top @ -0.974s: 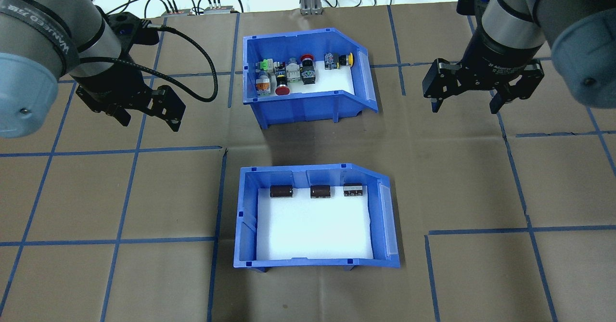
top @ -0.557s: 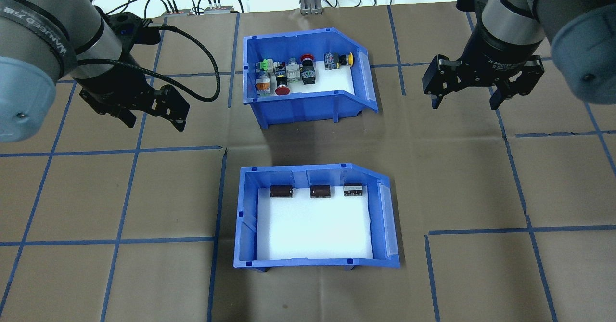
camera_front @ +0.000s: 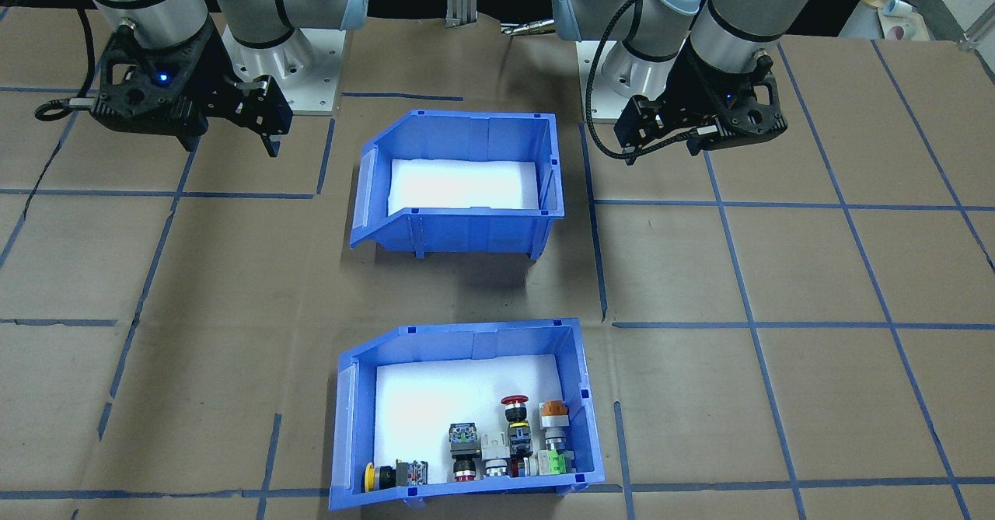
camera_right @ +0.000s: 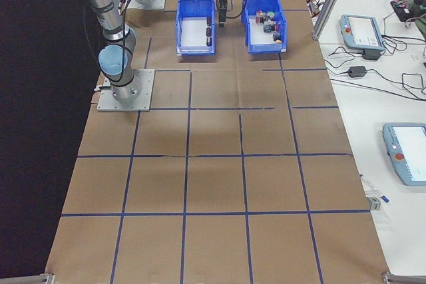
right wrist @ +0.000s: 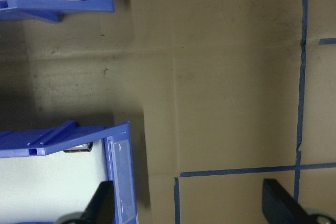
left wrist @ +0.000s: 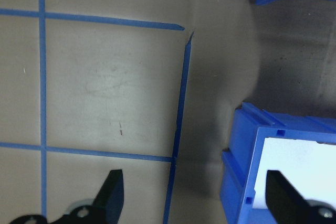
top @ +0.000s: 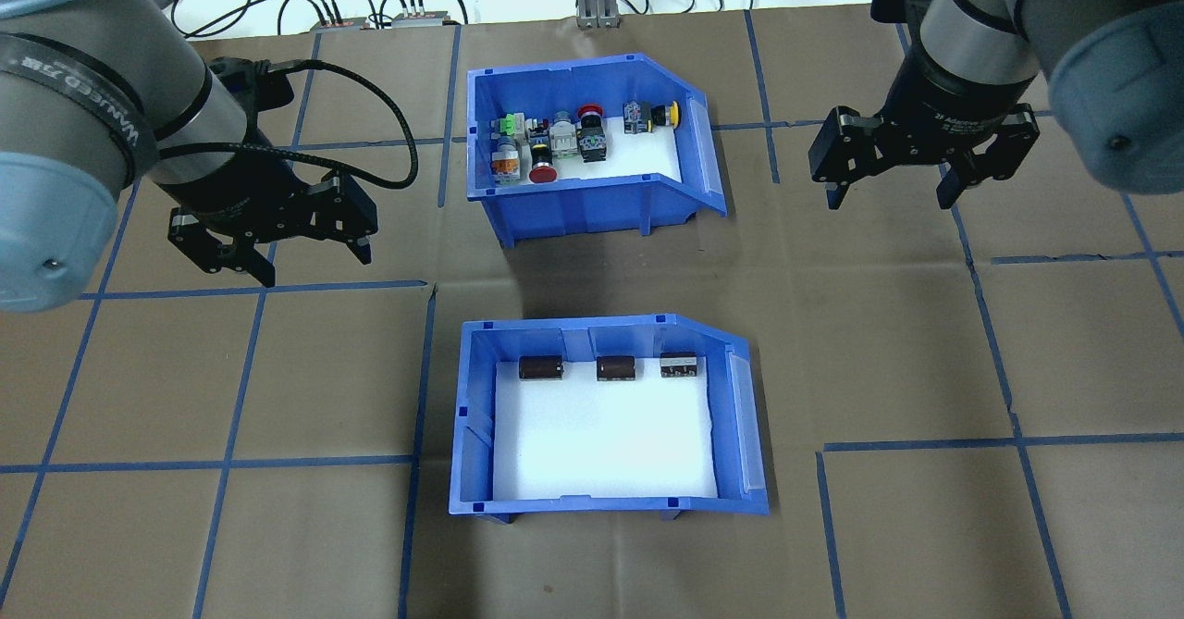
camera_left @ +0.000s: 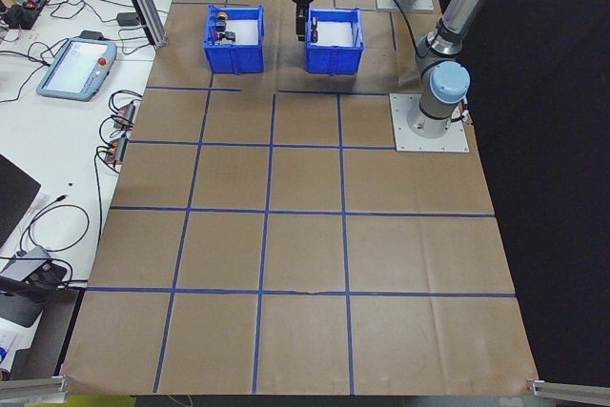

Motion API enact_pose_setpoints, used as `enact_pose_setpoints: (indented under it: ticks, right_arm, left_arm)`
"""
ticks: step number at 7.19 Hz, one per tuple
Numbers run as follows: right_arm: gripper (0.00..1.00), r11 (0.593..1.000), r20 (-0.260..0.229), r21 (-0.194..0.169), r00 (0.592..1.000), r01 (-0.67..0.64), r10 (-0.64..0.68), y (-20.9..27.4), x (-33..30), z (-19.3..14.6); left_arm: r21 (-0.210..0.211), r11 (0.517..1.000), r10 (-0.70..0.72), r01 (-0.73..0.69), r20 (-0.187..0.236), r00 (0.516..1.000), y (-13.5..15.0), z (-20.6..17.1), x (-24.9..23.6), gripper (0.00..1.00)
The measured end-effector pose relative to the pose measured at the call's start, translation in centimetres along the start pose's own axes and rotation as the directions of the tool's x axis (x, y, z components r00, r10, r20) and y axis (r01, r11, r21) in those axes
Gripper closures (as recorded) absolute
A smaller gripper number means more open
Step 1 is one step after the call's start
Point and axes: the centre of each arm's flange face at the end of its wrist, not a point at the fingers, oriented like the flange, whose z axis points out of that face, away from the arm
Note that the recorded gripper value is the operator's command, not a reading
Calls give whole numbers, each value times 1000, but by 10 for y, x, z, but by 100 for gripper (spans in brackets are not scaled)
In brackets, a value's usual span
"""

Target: Place battery box in front

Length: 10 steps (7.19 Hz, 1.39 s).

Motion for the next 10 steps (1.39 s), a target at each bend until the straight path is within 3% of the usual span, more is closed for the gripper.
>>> enact_pose_setpoints:
  ticks: [2, 4, 5, 6, 8, 9, 10]
  right_arm:
    - [0, 980, -1, 7, 980, 201, -201, -14, -1, 4]
    - [0, 905, -13, 25, 906, 424, -424, -40, -5, 12]
    - [0, 823, -21, 33, 823, 568, -567, -54, -11, 17]
    - [0, 708, -24, 33, 709, 705, -705, -66, -22, 22]
    - [0, 487, -35, 33, 488, 873, -872, -84, -56, 28]
    - [0, 369, -35, 27, 370, 929, -928, -91, -82, 34]
    - [0, 257, -33, 21, 258, 966, -966, -98, -110, 41]
  left_arm:
    - [-12, 968, -250, 250, 11, 968, 35, 12, 18, 6]
    - [-15, 870, -493, 494, 20, 870, 75, 21, 41, 6]
    - [-15, 795, -606, 606, 31, 795, 101, 31, 50, 6]
    - [-11, 698, -715, 716, 42, 698, 127, 47, 59, 6]
    - [4, 530, -848, 848, 6, 530, 170, 65, 85, 5]
    - [4, 466, -885, 885, -8, 466, 194, 73, 100, 5]
    - [-1, 439, -898, 898, -24, 439, 211, 84, 109, 4]
